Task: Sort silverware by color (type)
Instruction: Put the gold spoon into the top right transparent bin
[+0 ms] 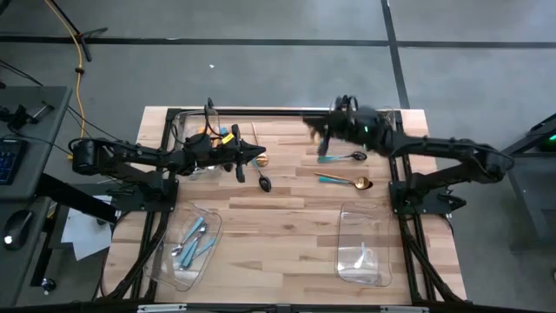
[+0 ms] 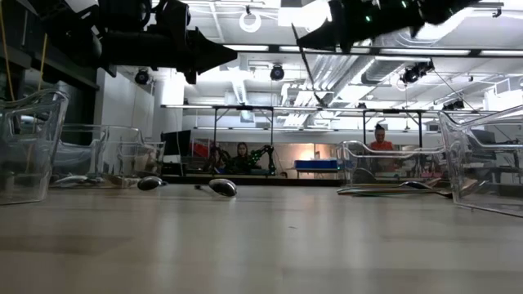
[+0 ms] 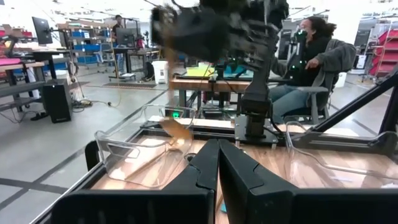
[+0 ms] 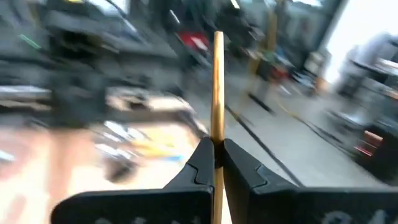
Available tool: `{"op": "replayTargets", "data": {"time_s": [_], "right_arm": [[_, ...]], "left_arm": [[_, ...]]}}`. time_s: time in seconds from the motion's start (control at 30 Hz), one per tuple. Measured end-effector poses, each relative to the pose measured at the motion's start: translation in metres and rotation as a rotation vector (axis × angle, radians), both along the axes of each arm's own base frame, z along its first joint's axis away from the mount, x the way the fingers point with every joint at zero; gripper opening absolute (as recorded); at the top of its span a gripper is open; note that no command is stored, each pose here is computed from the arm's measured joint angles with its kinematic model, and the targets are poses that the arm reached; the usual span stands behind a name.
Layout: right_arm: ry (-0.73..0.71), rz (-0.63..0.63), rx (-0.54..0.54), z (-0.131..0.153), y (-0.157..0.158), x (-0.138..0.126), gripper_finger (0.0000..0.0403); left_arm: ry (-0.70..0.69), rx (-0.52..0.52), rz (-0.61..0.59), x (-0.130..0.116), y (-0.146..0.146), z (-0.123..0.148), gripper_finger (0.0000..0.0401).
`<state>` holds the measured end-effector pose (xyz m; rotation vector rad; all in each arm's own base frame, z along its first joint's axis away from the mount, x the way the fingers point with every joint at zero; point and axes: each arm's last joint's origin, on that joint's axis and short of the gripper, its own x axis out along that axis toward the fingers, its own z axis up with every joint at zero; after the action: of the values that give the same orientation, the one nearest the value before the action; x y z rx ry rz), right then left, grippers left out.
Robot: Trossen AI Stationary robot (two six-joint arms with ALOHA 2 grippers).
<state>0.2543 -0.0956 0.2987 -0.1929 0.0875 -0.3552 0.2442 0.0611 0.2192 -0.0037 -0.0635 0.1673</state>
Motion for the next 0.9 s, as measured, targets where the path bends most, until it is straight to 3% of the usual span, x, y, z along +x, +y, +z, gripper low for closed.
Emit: {"op": "replayTargets", "data": {"time_s": [0.17, 0.37, 0.63, 0.9], "right_arm": [[0.23, -0.23, -0.055, 0.051, -0.028, -0.005, 0.0], [0.383, -0.406, -0.002, 0.072, -0.06, -0.023, 0.0], [0.475, -0.487, 0.099, 0.052, -0.078, -0.039, 0.0], [0.646, -0.603, 0.24, 0.0, -0.1, -0.07, 0.0]], "left_arm": [[-0.001, 0.0, 0.0, 0.0, 0.0, 0.0, 0.0003], [-0.001, -0.02, -0.001, 0.0, 0.0, 0.0, 0.0003], [-0.003, -0.035, -0.002, 0.0, 0.0, 0.0, 0.0003], [-0.003, -0.037, -0.002, 0.0, 0.0, 0.0, 0.0003]]}}
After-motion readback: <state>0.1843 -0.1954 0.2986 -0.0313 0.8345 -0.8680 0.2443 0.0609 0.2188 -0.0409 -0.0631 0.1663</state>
